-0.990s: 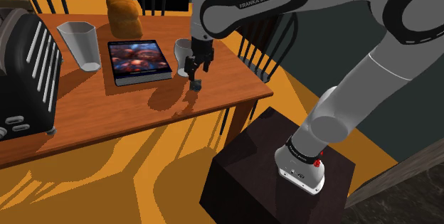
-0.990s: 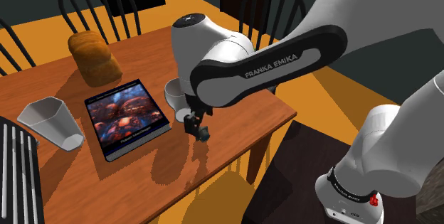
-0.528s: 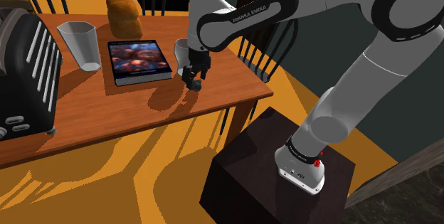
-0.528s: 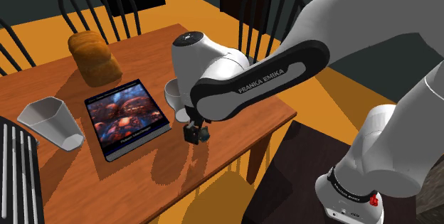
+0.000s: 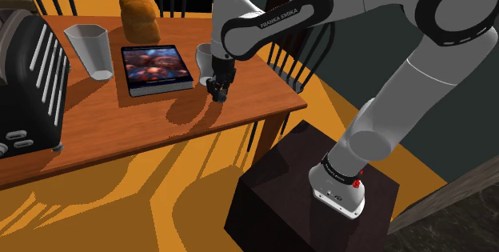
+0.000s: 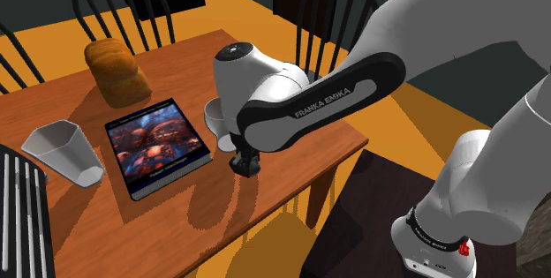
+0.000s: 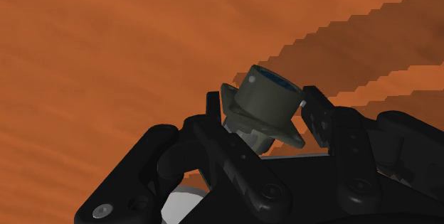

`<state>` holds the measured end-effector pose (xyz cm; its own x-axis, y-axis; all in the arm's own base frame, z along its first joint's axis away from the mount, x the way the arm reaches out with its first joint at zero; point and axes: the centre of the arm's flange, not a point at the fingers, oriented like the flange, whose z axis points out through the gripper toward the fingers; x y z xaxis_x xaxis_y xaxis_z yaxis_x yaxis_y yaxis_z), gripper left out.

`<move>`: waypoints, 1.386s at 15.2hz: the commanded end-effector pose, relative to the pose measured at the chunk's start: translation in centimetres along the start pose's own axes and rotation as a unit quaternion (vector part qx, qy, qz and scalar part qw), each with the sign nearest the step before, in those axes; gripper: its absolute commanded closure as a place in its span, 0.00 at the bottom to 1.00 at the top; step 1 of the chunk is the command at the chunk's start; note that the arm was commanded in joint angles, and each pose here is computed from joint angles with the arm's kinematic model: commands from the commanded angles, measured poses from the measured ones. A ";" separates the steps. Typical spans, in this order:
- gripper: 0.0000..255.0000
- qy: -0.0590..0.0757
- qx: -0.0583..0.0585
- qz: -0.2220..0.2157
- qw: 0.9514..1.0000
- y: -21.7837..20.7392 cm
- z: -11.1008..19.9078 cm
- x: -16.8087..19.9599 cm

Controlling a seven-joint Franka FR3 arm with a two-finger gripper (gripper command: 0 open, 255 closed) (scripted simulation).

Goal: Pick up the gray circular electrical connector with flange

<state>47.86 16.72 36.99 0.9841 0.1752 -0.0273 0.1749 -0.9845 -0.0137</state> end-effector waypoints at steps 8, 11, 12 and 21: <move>1.00 0.000 0.000 0.000 1.000 0.0 -2.2 -0.1; 1.00 0.000 0.000 0.000 1.000 -0.1 -3.7 -0.1; 1.00 0.000 0.000 0.000 1.000 -0.1 -4.3 -0.1; 1.00 0.000 0.000 0.000 1.000 -0.1 -8.0 -0.2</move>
